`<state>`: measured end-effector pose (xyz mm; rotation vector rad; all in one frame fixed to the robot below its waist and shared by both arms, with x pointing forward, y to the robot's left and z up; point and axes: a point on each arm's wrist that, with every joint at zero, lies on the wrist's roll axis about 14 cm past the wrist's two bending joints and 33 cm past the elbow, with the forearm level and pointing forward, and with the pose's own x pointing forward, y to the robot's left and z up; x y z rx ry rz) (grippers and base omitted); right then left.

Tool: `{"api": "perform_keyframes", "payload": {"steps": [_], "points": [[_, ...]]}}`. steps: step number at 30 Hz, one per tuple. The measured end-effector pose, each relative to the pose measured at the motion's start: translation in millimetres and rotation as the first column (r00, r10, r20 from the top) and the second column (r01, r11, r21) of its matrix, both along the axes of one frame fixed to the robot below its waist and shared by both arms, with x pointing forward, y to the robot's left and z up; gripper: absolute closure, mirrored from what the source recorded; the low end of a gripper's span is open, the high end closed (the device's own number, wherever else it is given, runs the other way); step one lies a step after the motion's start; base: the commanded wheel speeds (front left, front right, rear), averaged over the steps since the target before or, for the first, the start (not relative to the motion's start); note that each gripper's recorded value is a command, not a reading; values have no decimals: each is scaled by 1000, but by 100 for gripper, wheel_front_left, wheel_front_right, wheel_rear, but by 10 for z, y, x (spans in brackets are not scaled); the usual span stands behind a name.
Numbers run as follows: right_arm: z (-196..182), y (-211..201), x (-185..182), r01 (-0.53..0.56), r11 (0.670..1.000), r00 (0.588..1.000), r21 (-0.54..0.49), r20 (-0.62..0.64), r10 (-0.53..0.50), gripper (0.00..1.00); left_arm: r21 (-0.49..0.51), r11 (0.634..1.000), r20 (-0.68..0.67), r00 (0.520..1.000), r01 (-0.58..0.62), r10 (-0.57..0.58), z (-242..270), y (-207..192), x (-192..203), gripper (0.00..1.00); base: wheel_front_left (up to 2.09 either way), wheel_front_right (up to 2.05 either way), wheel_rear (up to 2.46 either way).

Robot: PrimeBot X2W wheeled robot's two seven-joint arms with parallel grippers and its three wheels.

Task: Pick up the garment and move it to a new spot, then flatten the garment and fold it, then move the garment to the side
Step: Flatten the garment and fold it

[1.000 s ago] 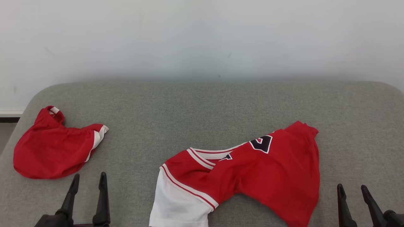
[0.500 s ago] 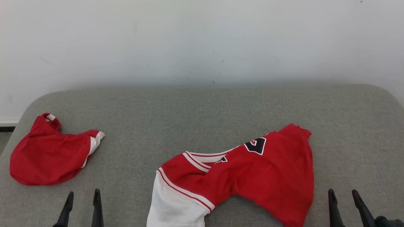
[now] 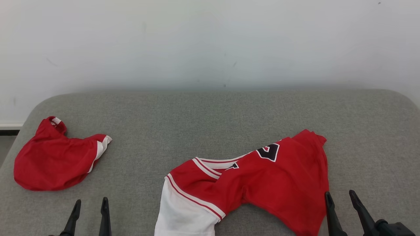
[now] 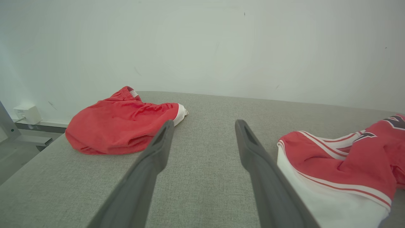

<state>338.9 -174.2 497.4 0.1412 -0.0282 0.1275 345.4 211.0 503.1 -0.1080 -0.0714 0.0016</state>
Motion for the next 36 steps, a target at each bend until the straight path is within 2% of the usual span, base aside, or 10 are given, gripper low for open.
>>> {"api": "perform_keyframes", "payload": {"steps": [36], "points": [[4,73,-4,-20,1000,1000,-7,-16,20,0,32,998,7,998,57,-57,30,-104,1,0,0,0,0]]}}
